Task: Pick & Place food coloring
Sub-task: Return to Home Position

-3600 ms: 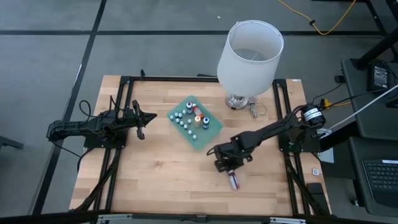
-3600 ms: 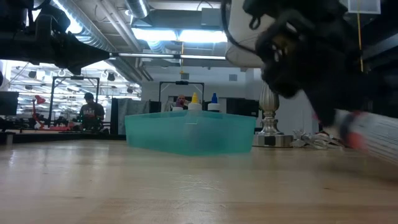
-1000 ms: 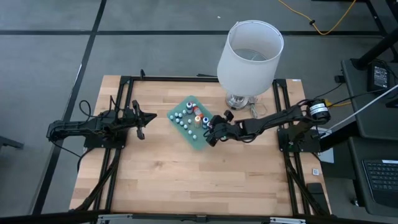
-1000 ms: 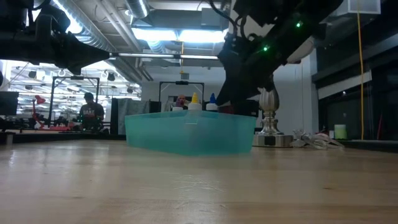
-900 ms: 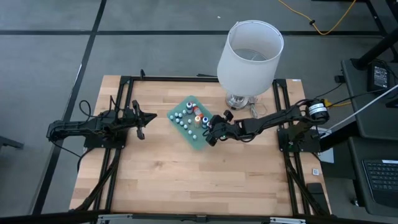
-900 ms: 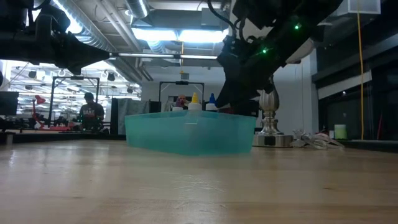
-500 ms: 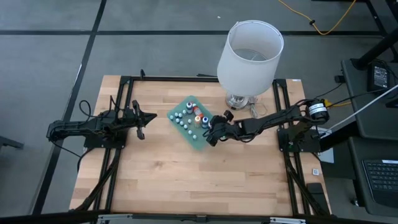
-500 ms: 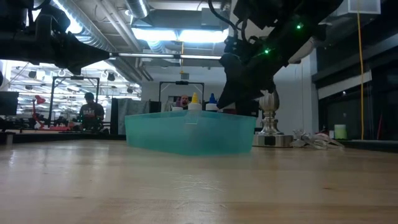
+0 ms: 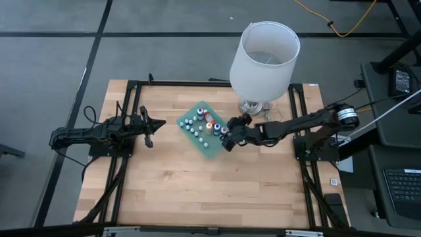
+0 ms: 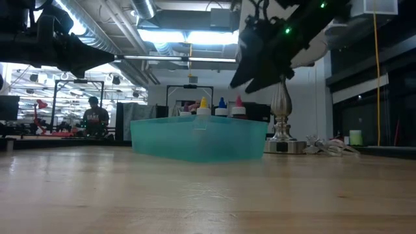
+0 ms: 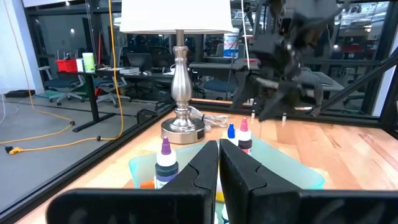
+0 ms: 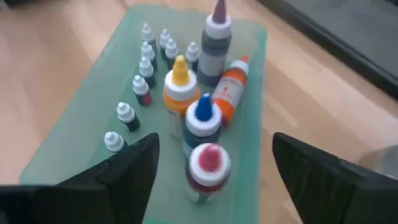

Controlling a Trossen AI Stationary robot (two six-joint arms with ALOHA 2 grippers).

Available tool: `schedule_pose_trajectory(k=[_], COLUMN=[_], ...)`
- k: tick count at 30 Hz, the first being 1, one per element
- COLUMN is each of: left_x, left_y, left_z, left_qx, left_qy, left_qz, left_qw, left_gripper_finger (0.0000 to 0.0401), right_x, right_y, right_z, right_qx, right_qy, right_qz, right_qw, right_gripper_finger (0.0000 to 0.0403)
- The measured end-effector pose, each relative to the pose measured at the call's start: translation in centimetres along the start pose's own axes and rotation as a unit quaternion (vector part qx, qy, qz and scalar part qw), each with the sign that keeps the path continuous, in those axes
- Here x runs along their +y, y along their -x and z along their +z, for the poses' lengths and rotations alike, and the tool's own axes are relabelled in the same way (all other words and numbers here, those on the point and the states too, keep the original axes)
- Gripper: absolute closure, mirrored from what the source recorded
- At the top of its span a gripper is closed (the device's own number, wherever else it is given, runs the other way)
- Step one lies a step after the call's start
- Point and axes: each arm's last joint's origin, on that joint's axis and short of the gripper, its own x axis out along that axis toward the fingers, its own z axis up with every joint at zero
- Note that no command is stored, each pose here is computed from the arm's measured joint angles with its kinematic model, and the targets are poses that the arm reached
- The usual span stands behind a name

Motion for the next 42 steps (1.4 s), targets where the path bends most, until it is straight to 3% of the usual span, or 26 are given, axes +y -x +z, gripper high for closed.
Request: schedule_pose_trajectory(k=[5,8,14,19,27,39,42], left_x=[0.0,0.0,0.0,0.0,0.0,0.0,0.0], left_y=[0.0,0.0,0.0,0.0,0.0,0.0,0.0], left_z=[0.0,0.0,0.0,0.0,0.0,0.0,0.0], left_qx=[0.000,0.000,0.000,0.000,0.000,0.000,0.000], left_qy=[0.000,0.000,0.000,0.000,0.000,0.000,0.000], left_qz=[0.000,0.000,0.000,-0.001,0.000,0.000,0.000], left_qw=[1.000,1.000,1.000,1.000,1.000,1.000,1.000], left_gripper_finger=[0.0393,0.0395,0.0390,0.0389,0.0395,0.0391,0.0394], right_x=[-1.1,-1.6,-3.2,-4.2,-7.5,-12.1,-13.0], right_y=[2.1,3.0,5.1,6.9,9.0,10.7,10.6], right_z=[1.1,0.9,-1.1,-3.4,-4.9,-7.7,-8.4], right_qx=[-0.014,-0.020,0.003,0.016,0.012,-0.072,-0.093], right_qy=[0.006,0.009,-0.010,-0.013,-0.134,-0.008,-0.013], right_qz=[0.006,0.045,0.133,0.173,0.209,0.194,0.166], right_qw=[1.000,0.999,0.991,0.985,0.969,0.978,0.982], right_gripper_finger=[0.0063,0.0042,0.0007,0.0005,0.0006,0.0006,0.0006])
